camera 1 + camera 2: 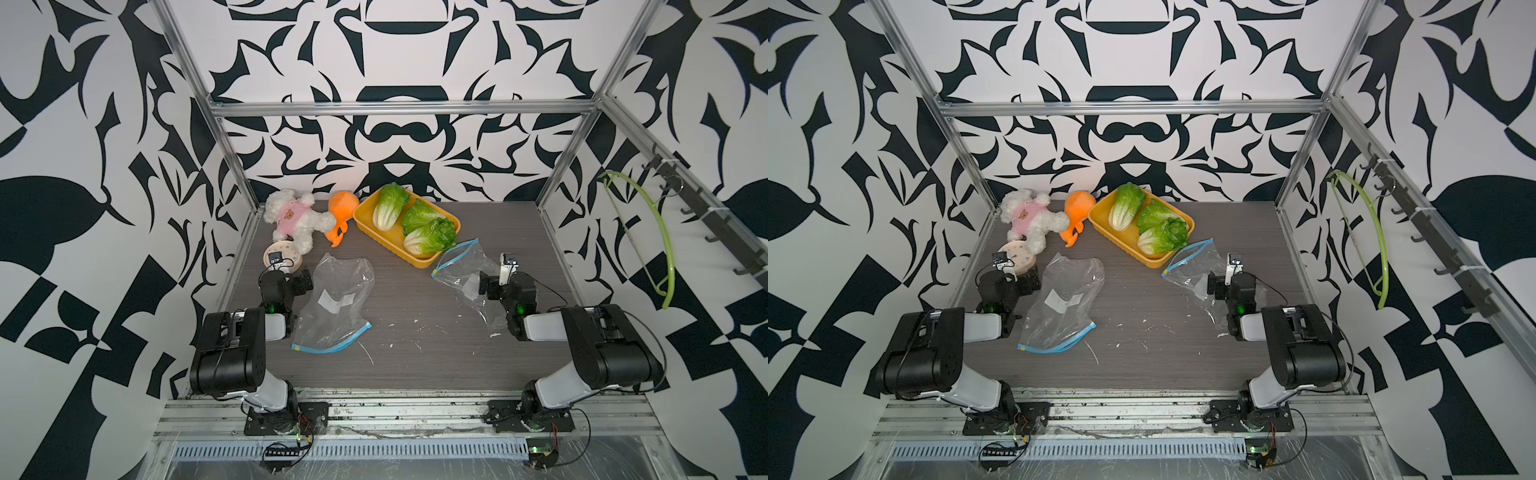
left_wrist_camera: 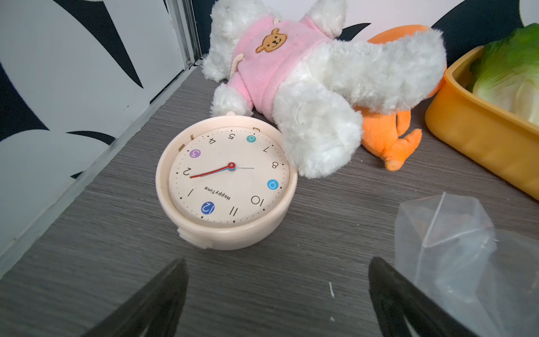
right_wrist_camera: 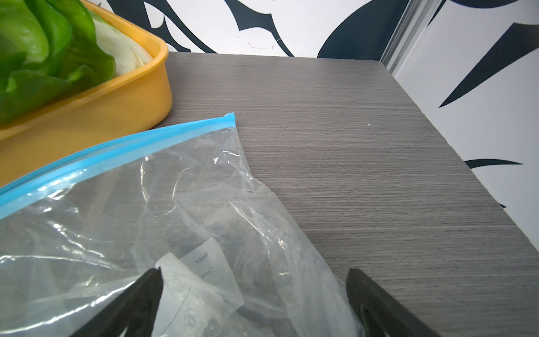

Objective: Put the chinese cabbages into a zipper bag and zip it
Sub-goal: Move the basket to the center of the board.

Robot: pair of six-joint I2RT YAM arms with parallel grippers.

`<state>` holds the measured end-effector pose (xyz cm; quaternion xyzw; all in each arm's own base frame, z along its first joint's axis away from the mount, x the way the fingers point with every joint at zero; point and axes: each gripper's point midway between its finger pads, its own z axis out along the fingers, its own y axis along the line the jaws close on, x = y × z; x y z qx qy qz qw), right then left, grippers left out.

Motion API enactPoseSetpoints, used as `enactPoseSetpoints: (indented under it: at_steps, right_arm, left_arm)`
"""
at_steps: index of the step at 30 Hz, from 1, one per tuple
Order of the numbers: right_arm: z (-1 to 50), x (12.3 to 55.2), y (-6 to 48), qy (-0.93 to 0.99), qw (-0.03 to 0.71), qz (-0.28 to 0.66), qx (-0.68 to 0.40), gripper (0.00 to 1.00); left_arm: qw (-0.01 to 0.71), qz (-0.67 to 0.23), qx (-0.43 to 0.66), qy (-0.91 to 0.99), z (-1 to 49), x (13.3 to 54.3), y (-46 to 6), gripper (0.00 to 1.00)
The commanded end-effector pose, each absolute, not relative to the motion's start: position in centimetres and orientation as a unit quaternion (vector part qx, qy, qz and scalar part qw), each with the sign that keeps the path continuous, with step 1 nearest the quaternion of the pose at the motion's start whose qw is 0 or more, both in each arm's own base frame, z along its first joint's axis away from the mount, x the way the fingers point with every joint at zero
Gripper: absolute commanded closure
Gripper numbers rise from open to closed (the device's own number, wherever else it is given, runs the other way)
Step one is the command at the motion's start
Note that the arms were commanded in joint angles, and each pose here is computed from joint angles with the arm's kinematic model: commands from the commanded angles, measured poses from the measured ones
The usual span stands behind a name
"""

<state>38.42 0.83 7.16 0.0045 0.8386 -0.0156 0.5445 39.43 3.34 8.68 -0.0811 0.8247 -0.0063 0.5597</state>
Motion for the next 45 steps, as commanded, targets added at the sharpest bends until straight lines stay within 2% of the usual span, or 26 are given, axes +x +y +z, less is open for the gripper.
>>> enactPoseSetpoints:
  at_steps: [1, 7, 12, 17, 21, 25, 30, 35, 45]
  right_arm:
    - [8.3, 38.4, 1.1, 0.825, 0.565, -0.01, -0.002, 0.0]
    - [10.0, 37.6, 0.7, 0.816, 0.578, -0.024, 0.01, 0.0]
    - [12.0, 37.4, -0.2, 0.833, 0.551, -0.035, 0.043, 0.0]
    - [14.2, 36.5, -2.8, 0.837, 0.518, -0.047, 0.172, 0.0]
    - [15.3, 35.7, -3.3, 0.842, 0.495, -0.033, 0.21, 0.0]
    - [15.9, 34.5, -3.8, 0.849, 0.465, 0.001, 0.25, 0.0]
    - [16.0, 33.4, -2.0, 0.855, 0.442, 0.07, 0.261, 0.0]
    - [17.1, 32.4, 1.0, 0.881, 0.391, 0.068, 0.257, 0.04]
    - [16.8, 33.2, 12.7, 0.905, 0.321, 0.118, 0.253, 0.13]
  left_arm:
    - [0.568, -0.011, -0.075, 0.819, 9.2, 39.4, 3.1, 0.01]
    - [0.592, -0.008, -0.079, 0.802, 13.3, 37.9, 3.2, 0.01]
    - [0.631, -0.019, -0.104, 0.768, 18.0, 36.0, 3.4, 0.01]
    - [0.653, -0.041, -0.15, 0.742, 20.8, 34.7, 3.8, 0.01]
    - [0.636, -0.074, -0.265, 0.721, 21.4, 33.8, 5.5, 0.01]
    - [0.603, -0.093, -0.368, 0.702, 19.8, 33.3, 6.9, 0.01]
    - [0.55, -0.156, -0.315, 0.758, 19.9, 34.8, 3.6, 0.01]
    - [0.521, -0.19, -0.271, 0.787, 20.8, 34.2, 0.4, 0.01]
    - [0.459, -0.228, -0.142, 0.847, 20.5, 32.8, -8.7, 0.01]
